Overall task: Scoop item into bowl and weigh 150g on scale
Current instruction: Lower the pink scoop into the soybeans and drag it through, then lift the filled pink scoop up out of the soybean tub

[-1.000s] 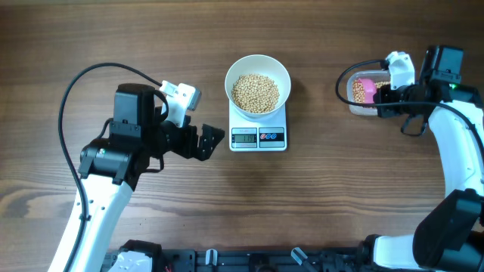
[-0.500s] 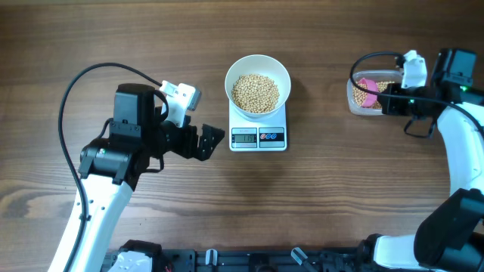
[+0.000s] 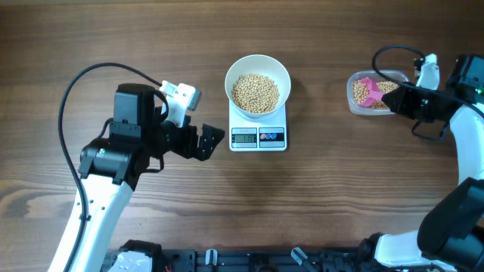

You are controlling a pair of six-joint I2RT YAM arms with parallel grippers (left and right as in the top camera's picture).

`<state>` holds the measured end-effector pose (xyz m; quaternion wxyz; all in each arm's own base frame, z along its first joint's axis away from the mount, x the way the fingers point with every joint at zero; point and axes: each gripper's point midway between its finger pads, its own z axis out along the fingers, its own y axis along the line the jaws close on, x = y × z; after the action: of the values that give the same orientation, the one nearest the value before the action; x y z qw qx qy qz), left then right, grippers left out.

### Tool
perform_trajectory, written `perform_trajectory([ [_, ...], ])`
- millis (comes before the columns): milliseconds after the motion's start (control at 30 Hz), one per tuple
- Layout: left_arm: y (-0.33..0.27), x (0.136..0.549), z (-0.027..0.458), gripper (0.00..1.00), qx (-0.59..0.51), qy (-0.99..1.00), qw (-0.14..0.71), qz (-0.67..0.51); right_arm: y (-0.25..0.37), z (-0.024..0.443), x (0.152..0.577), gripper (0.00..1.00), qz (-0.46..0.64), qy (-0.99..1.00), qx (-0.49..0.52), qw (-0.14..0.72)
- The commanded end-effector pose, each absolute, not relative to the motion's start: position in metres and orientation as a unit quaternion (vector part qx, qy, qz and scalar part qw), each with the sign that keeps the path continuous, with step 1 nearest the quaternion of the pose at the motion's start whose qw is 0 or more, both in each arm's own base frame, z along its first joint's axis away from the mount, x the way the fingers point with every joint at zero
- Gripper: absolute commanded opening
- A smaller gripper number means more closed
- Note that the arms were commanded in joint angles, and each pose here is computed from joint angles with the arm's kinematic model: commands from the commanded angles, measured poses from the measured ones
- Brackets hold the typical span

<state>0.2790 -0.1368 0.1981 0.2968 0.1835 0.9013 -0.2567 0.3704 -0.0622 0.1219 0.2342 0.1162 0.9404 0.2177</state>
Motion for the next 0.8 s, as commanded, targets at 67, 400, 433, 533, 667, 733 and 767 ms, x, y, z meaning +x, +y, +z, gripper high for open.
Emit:
perform_trajectory([
  [67,-0.137,0.28,0.198,1.0,0.179,0.901,0.294,-0.263,-0.063,0.121,0.368,0.04,0.267,0.923,0.159,0.226],
  [400,-0.137,0.28,0.198,1.0,0.179,0.901,0.294,-0.263,-0.076,0.136,0.366,0.04,0.328,0.889,0.208,0.242],
  [433,-0.137,0.28,0.198,1.0,0.179,0.901,0.294,-0.263,-0.077,0.138,0.366,0.04,0.336,0.885,0.212,0.243],
  [533,-0.137,0.28,0.198,1.0,0.179,0.901,0.294,-0.263,-0.086,0.144,0.365,0.04,0.355,0.87,0.237,0.248],
  [667,-0.137,0.28,0.198,1.0,0.179,0.901,0.294,-0.263,-0.1,0.145,0.359,0.04,0.357,0.861,0.26,0.252],
  [733,-0.137,0.28,0.198,1.0,0.179,0.901,0.294,-0.263,-0.106,0.148,0.357,0.04,0.366,0.853,0.268,0.257],
  [767,-0.137,0.28,0.198,1.0,0.179,0.901,0.294,-0.263,-0.108,0.15,0.356,0.04,0.373,0.848,0.271,0.261],
])
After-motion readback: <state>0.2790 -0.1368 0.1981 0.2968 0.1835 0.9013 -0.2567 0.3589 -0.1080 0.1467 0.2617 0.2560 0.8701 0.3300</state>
